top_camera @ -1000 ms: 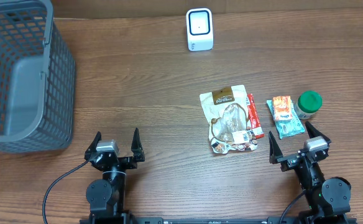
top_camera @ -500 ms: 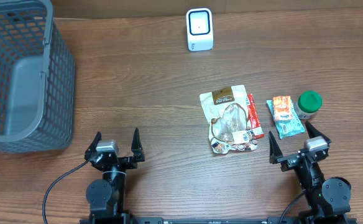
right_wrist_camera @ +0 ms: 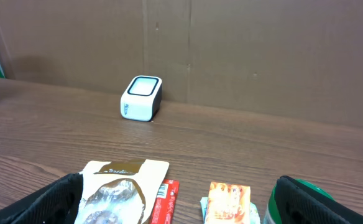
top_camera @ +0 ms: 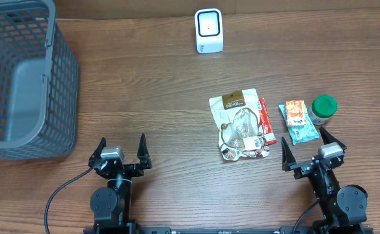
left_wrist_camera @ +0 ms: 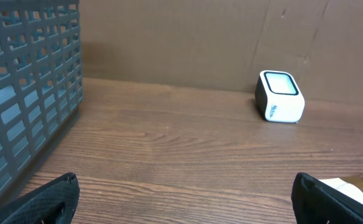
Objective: Scan the item barcode
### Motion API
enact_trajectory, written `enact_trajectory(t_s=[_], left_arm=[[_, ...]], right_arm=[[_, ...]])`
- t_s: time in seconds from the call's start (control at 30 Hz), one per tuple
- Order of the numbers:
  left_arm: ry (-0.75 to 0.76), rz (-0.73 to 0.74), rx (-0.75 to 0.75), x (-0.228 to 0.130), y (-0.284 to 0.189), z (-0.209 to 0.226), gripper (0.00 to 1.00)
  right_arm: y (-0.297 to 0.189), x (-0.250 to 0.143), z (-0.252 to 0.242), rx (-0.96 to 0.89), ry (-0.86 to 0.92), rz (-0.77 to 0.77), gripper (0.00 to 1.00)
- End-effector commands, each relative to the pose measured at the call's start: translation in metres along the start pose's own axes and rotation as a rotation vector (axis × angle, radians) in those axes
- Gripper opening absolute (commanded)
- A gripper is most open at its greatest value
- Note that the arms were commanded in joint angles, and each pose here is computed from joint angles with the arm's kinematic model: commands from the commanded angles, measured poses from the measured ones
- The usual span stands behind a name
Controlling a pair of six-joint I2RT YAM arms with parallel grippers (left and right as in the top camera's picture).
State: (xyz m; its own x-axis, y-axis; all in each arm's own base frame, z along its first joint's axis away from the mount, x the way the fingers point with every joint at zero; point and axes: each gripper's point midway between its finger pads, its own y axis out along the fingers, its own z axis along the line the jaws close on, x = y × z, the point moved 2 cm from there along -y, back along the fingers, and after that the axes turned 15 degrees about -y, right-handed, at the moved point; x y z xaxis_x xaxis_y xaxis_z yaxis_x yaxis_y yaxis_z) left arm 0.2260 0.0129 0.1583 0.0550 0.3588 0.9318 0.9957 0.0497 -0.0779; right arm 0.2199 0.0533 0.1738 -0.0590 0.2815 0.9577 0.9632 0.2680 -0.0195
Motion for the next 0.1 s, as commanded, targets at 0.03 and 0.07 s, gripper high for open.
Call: enact_trajectory(t_s=[0.03,0.07], left_arm=[[0.019,-0.002,0.003,-0.0006,-0.0001,0.0004,1.0],[0.019,-0.002,0.003,-0.0007,-0.0001,0.0004,1.0]], right_arm=[[0.0001,-0.0025,0.0,-0.003,-0.001,0.0,1.0],[0.0001,-0.0025,0.0,-0.003,-0.001,0.0,1.0]])
